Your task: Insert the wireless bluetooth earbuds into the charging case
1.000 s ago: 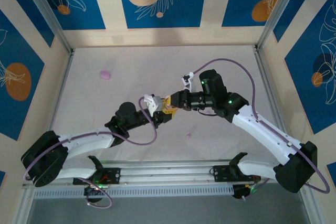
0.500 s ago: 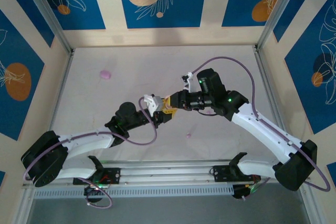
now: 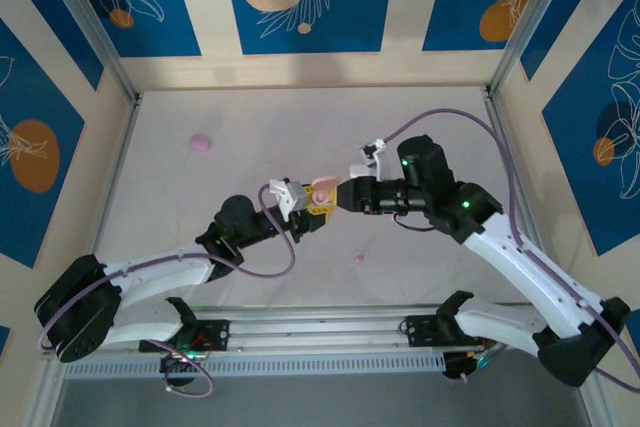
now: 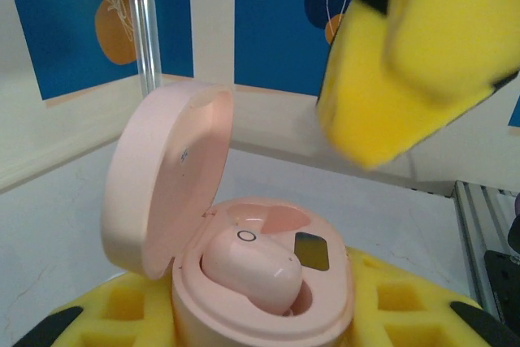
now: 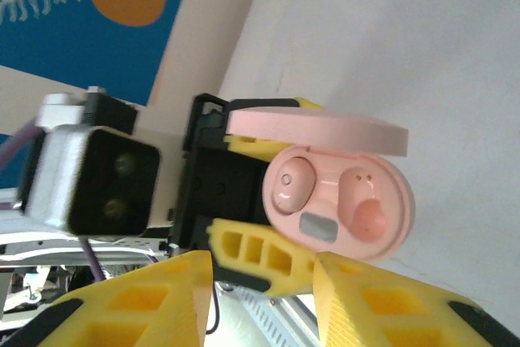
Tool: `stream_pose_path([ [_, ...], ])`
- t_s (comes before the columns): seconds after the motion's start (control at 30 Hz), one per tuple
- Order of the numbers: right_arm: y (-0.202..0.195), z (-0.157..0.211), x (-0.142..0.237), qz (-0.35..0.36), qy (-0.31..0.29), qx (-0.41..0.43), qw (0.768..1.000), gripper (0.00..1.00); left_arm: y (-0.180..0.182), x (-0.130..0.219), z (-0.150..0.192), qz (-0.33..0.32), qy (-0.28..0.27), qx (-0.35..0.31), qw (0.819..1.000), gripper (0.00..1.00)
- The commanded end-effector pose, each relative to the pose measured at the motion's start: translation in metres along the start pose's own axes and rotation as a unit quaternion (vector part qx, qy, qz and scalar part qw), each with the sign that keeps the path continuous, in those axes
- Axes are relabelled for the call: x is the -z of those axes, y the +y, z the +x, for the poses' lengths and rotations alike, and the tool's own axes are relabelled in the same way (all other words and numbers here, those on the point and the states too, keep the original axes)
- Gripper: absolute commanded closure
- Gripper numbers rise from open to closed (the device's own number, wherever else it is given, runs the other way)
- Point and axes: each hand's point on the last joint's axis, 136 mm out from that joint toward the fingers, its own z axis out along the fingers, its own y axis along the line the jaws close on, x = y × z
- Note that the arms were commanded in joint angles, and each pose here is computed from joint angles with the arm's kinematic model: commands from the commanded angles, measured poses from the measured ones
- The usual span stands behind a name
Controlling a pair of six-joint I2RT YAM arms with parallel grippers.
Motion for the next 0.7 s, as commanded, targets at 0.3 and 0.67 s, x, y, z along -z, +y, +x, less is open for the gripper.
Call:
stream_pose_path([
  [0.3, -0.133, -0.019, 0.056, 0.205, -0.112, -0.119, 0.965, 0.58, -0.006, 0.016, -0.019, -0.007, -0.027, -0.023, 0.999, 0.68],
  [0.67, -0.266, -0.028, 0.03, 0.259, -0.012, -0.231, 0.938, 0.58, -0.006, 0.027, -0.024, -0.018, -0.028, -0.032, 0.999, 0.68],
])
